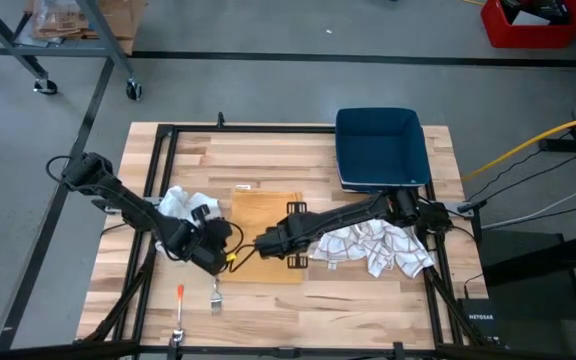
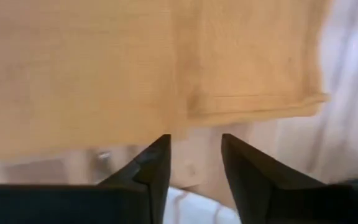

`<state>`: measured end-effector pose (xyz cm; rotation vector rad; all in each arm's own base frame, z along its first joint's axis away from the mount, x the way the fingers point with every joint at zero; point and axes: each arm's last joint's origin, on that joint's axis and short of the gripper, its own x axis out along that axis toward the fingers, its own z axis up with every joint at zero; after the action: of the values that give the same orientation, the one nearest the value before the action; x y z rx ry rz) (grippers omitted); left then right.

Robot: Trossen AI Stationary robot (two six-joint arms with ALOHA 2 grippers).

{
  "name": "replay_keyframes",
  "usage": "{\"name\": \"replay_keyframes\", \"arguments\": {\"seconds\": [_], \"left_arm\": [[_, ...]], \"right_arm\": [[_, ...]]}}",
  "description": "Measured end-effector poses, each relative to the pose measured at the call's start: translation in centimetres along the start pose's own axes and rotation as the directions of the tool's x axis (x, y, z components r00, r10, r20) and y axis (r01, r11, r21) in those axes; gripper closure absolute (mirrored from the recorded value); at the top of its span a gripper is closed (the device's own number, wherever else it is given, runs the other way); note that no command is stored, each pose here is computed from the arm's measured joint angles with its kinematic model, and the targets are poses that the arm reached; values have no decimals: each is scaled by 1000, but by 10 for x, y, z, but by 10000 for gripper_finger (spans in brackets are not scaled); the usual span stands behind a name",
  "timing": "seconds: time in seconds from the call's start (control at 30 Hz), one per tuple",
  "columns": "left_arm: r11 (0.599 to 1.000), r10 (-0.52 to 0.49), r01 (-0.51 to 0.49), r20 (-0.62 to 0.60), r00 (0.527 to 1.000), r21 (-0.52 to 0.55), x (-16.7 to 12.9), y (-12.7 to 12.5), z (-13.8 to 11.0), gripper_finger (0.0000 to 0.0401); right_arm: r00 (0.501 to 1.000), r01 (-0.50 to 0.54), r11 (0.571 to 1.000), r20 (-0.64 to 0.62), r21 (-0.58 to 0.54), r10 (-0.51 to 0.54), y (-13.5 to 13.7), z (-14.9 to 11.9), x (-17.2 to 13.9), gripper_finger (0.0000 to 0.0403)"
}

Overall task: Fold towel
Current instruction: Fold the yellow towel

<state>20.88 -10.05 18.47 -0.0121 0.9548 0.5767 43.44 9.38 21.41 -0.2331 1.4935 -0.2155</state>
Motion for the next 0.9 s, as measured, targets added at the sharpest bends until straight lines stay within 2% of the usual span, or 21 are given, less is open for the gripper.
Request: {"name": "replay_keyframes", "arguments": {"seconds": [0.13,0.23,0.37,0.47,0.53,0.7,0.77,0.9], "left_arm": [[999,40,-40,0,999,-2,6,5,-2,266],[1000,1,-2,-25,1000,-23,6,3,-1,257],[982,-187,187,-145,972,-16,4,-6,-2,258],[937,-346,349,-218,913,-25,0,-16,-3,264],[901,-428,433,-245,870,-33,-3,-21,-3,267],[823,-558,566,-264,787,-49,-12,-33,-4,267],[803,-585,595,-248,772,-42,-15,-37,-5,267],[780,-607,626,-222,763,18,-21,-43,-8,267]], "right_arm": [[999,-13,1000,-31,29,14,-7,-1,7,232],[995,-89,995,-46,46,91,-4,-1,7,229],[959,-266,962,-82,57,270,6,-3,4,232],[906,-405,912,-105,56,409,16,-5,0,232],[886,-448,893,-110,46,451,24,-6,-2,232],[877,-474,880,-87,-8,472,46,-9,-9,232],[881,-473,880,-49,-39,471,56,-8,-12,232],[913,-396,911,58,-116,404,75,-6,-18,232]]}}
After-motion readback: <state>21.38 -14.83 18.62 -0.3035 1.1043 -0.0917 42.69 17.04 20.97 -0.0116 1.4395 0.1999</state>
